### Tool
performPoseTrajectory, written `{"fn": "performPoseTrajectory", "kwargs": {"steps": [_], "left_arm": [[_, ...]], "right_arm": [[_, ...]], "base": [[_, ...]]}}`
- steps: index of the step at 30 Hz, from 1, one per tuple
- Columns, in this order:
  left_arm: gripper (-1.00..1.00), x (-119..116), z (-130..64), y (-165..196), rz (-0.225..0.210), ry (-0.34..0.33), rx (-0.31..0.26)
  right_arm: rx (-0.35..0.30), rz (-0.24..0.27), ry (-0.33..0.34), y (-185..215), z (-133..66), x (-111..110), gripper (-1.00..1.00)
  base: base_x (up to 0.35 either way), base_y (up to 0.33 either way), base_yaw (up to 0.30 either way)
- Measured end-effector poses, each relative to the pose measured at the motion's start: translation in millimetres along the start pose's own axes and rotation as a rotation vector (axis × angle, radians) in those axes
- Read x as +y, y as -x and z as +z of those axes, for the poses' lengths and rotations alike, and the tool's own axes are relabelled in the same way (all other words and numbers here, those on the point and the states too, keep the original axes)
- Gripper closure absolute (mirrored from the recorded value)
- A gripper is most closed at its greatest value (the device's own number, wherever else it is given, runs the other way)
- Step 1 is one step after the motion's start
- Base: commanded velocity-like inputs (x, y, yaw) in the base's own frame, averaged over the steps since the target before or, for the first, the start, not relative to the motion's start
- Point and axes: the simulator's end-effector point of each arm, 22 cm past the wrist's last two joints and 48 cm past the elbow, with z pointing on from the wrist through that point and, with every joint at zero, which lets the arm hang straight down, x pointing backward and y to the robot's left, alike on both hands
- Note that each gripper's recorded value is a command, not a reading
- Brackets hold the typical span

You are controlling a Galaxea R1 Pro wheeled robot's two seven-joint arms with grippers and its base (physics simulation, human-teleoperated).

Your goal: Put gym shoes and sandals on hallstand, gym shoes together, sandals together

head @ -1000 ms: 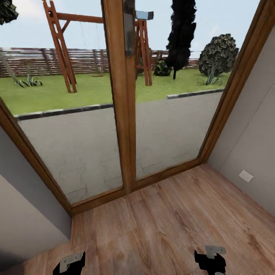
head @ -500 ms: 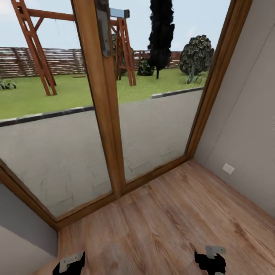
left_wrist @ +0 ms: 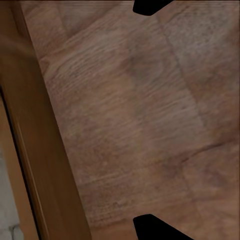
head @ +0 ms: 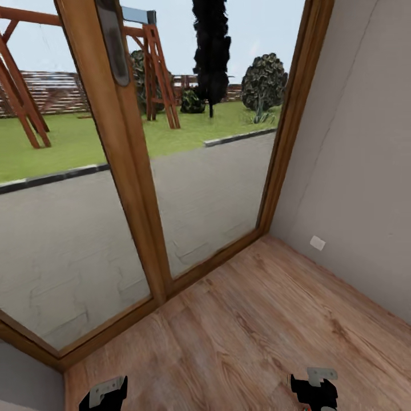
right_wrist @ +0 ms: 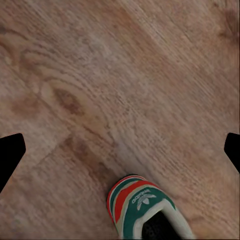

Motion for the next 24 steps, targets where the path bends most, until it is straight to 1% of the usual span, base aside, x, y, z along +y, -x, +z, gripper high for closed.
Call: {"fn": "performPoseTrajectory", "kwargs": {"steps": [7, 17, 20, 24], "left_arm": [[-1.0, 0.0, 0.0, 0.1, 0.0, 0.0, 0.0], [-1.0, 0.0, 0.0, 0.4, 0.0, 0.0, -0.001], [-1.0, -0.1, 0.0, 0.3, 0.0, 0.0, -0.001], [-1.0, 0.0, 0.0, 0.1, 0.0, 0.0, 0.0]], "right_arm": [[0.0, 0.0, 0.0, 0.0, 0.0, 0.0, -1.0], [-0.001, 0.001, 0.0, 0.3, -0.1, 0.0, -1.0], [-0.001, 0.0, 0.0, 0.4, 0.0, 0.0, -1.0], [-0.001, 0.001, 0.0, 0.6, 0.1, 0.0, -1.0]], "base": [[0.025, 0.024, -0.262], [0.158, 0.225, -0.262], [0.042, 0.056, -0.165], [0.02, 0.026, -0.078]]}}
